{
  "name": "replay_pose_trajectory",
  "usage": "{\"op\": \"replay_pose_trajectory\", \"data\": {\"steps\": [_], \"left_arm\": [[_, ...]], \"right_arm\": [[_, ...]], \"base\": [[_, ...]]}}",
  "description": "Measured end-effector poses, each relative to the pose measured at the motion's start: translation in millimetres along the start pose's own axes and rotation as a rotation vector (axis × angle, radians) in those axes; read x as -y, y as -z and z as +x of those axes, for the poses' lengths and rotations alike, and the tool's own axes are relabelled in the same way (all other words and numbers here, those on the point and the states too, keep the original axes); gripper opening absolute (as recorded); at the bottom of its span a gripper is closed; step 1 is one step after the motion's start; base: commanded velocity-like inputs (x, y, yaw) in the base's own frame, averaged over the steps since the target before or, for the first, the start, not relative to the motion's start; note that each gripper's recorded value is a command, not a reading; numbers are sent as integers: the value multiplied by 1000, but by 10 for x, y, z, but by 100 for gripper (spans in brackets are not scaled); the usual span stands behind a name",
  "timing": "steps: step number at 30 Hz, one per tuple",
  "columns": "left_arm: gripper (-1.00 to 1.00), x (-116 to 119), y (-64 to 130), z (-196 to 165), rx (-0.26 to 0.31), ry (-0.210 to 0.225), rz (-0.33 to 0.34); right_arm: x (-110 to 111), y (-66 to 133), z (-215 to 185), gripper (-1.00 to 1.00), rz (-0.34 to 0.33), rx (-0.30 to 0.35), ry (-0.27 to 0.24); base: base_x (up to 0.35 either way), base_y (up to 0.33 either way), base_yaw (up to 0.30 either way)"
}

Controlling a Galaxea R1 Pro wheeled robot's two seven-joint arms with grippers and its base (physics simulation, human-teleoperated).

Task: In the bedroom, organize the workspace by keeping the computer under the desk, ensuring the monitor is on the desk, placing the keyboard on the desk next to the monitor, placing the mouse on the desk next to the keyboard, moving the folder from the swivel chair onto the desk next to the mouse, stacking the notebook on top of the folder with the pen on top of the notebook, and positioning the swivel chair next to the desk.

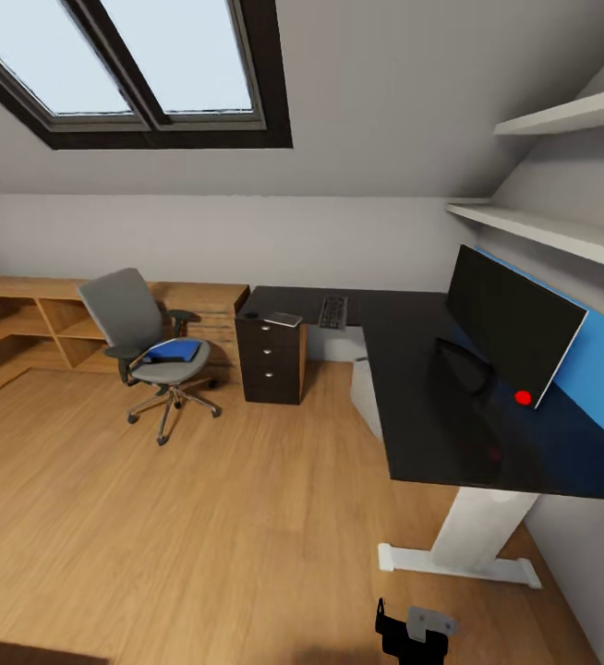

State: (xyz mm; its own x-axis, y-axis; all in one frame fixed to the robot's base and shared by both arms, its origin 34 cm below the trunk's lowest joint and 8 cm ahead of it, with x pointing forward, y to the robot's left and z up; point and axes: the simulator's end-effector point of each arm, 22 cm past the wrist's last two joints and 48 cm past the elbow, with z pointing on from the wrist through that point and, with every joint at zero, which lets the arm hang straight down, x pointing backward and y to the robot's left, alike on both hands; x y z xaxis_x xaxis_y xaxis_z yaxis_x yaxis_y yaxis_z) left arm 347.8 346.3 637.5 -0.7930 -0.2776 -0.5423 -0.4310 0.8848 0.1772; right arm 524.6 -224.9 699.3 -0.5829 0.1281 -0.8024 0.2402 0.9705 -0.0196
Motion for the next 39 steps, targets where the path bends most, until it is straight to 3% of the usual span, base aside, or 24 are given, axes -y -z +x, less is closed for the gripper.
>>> {"op": "replay_pose_trajectory", "data": {"steps": [18,26,39], "left_arm": [[100,55,26,30,-3,3,7],[100,54,27,29,-3,3,7],[100,81,40,82,-11,-12,15]], "right_arm": [[-48,14,-48,100,-8,10,-6],[-166,14,-58,100,-67,12,-3],[-162,27,-7,100,-73,1,1]], "base": [[235,264,-114],[293,203,-17],[312,129,0]]}}
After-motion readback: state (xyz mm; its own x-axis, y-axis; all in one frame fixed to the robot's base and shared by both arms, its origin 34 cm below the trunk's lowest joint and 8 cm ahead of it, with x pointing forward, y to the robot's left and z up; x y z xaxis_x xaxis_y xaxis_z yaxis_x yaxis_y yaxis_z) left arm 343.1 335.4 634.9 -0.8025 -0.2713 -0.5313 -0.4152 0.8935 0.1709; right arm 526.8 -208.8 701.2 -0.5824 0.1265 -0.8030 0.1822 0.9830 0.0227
